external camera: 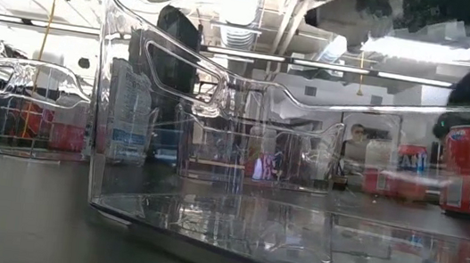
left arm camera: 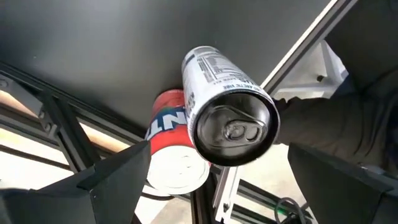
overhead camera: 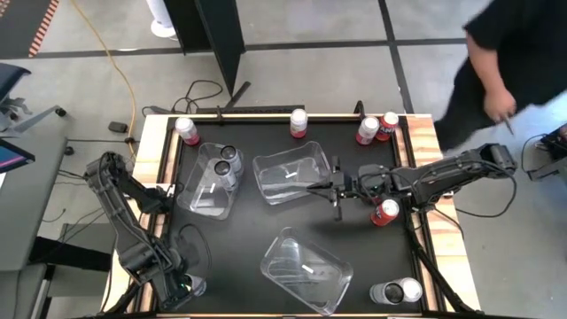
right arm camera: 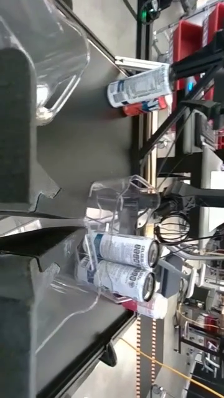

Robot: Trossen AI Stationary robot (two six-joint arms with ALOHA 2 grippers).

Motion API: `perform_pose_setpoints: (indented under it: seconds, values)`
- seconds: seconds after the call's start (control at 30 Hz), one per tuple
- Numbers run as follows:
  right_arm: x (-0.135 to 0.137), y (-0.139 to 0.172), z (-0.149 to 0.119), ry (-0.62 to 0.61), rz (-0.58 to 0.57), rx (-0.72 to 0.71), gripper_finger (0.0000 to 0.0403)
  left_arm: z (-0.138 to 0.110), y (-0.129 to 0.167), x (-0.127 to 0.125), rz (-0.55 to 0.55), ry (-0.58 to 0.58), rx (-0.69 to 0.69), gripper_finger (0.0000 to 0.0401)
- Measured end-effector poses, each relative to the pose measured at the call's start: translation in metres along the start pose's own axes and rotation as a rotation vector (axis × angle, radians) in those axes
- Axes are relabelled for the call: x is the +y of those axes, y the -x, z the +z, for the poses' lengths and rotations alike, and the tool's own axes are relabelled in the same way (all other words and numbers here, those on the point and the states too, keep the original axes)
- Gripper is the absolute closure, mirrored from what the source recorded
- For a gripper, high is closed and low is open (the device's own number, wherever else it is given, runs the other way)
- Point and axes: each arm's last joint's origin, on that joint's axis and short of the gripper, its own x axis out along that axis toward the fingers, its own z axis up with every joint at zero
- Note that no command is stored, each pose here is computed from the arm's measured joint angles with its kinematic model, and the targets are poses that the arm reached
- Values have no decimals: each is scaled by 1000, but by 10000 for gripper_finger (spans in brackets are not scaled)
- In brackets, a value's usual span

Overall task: Sort soda cans
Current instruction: Put the left black soda can in the top left transparent bin

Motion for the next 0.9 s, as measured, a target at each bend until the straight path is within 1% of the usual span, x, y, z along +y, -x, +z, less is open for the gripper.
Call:
perform_pose_setpoints:
  seconds: [0.2, 0.4, 0.5, 0.67, 0.9]
  values:
    - [1, -4, -2, -4, 0, 3, 352, 2, 0, 3, 30, 26, -64, 28]
    - [1, -4, -2, -5, 0, 1, 352, 2, -11, 0, 95, 21, -62, 28]
    - [1, -4, -2, -5, 0, 2, 352, 3, -16, -4, 93, 12, -59, 28]
    - [1, -4, -1, -7, 0, -11, 352, 3, -19, -8, 59, 9, -60, 28]
    - [1, -4, -1, -9, 0, -17, 352, 2, -18, -7, 73, 6, -58, 28]
